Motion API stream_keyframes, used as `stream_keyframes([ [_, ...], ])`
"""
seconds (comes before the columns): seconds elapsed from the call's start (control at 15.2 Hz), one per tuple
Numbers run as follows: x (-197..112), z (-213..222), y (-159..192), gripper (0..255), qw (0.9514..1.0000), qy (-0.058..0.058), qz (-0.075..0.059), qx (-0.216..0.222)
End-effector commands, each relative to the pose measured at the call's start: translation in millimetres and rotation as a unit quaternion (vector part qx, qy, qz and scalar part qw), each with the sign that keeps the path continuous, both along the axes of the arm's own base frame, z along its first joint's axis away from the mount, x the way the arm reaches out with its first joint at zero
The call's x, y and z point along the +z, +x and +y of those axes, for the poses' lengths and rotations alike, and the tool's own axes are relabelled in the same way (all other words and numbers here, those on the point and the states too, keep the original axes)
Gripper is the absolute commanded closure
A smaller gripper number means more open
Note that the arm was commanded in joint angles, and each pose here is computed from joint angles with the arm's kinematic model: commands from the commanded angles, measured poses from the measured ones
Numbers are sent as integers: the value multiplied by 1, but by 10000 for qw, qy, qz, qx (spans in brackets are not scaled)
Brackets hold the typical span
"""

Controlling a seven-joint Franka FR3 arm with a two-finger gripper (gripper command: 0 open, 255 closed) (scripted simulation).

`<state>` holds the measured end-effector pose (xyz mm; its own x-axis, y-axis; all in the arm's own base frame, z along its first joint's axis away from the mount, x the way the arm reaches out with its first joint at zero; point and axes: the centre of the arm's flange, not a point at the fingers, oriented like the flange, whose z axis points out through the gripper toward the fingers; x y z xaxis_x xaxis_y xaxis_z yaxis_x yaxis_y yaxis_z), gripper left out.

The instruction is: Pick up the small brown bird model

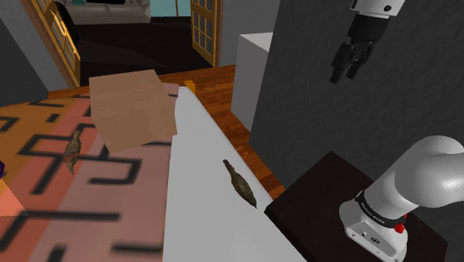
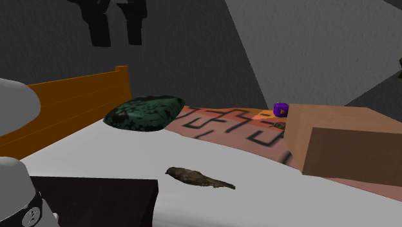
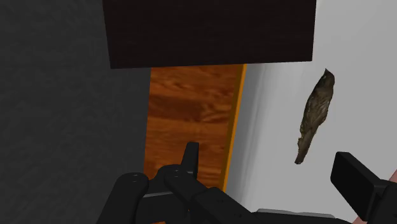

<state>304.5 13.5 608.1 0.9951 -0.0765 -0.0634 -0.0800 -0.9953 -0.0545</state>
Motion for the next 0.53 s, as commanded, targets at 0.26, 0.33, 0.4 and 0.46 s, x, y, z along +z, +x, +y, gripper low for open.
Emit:
stream_keyframes([
  [0.26, -44, 28, 14, 0, 10000, -29, 43, 32],
  [0.33, -55, 35, 18, 0, 10000, -37, 54, 40],
  [0.4, -66, 41, 21, 0, 10000, -44, 65, 48],
  [0.46, -77, 48, 24, 0, 9999, -51, 75, 56],
])
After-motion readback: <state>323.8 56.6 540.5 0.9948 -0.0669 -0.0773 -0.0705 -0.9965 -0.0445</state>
